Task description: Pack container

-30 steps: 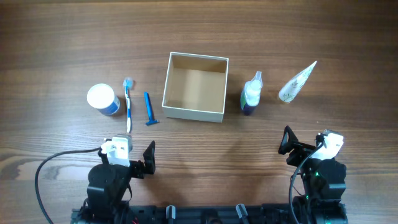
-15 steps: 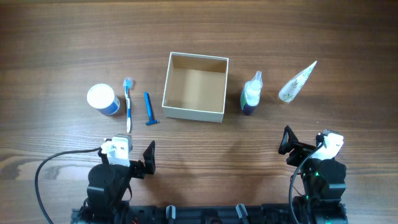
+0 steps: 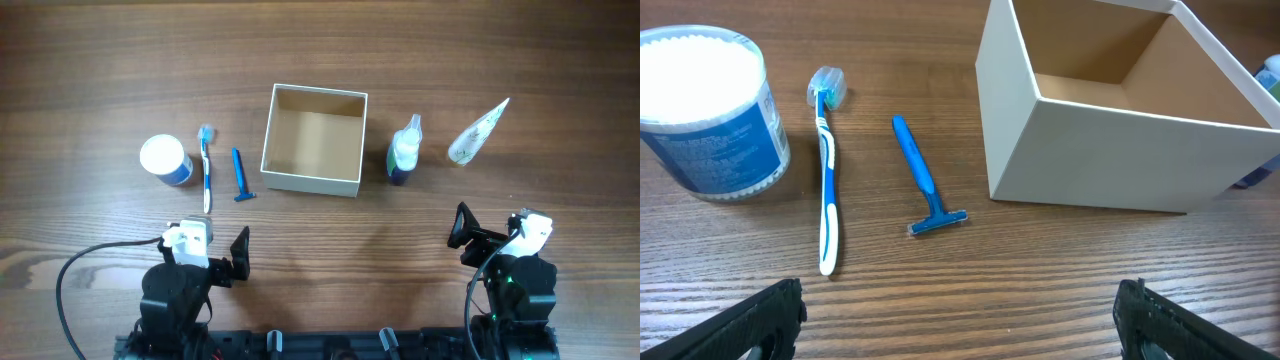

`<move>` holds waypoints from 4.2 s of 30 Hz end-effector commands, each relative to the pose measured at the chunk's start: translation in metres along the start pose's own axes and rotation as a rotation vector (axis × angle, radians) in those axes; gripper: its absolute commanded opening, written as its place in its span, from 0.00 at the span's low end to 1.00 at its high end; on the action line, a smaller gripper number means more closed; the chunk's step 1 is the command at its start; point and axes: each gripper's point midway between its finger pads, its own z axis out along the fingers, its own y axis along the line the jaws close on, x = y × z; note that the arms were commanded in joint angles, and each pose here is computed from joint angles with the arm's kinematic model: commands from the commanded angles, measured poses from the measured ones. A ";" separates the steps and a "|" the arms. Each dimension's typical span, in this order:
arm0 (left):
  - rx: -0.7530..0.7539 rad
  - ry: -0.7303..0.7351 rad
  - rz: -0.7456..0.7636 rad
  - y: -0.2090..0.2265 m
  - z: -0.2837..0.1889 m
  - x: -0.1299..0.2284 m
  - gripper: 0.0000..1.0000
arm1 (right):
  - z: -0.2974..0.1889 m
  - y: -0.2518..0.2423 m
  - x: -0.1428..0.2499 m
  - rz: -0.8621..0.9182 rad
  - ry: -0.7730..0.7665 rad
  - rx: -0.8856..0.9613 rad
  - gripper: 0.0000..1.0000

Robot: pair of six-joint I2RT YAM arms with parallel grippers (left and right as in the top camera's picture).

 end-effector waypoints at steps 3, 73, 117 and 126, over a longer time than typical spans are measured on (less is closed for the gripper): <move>0.009 -0.005 0.016 -0.001 0.001 0.000 1.00 | -0.001 0.004 -0.003 0.012 -0.013 -0.022 1.00; 0.009 -0.005 0.016 -0.001 0.001 0.000 1.00 | 0.128 0.147 -0.009 -0.283 1.034 0.165 0.88; 0.009 -0.005 0.016 -0.001 0.001 0.000 1.00 | 0.119 0.139 0.000 -0.260 0.943 0.043 0.72; 0.009 -0.005 0.016 -0.001 0.001 0.000 1.00 | 0.125 0.145 -0.001 -0.245 0.921 0.020 0.61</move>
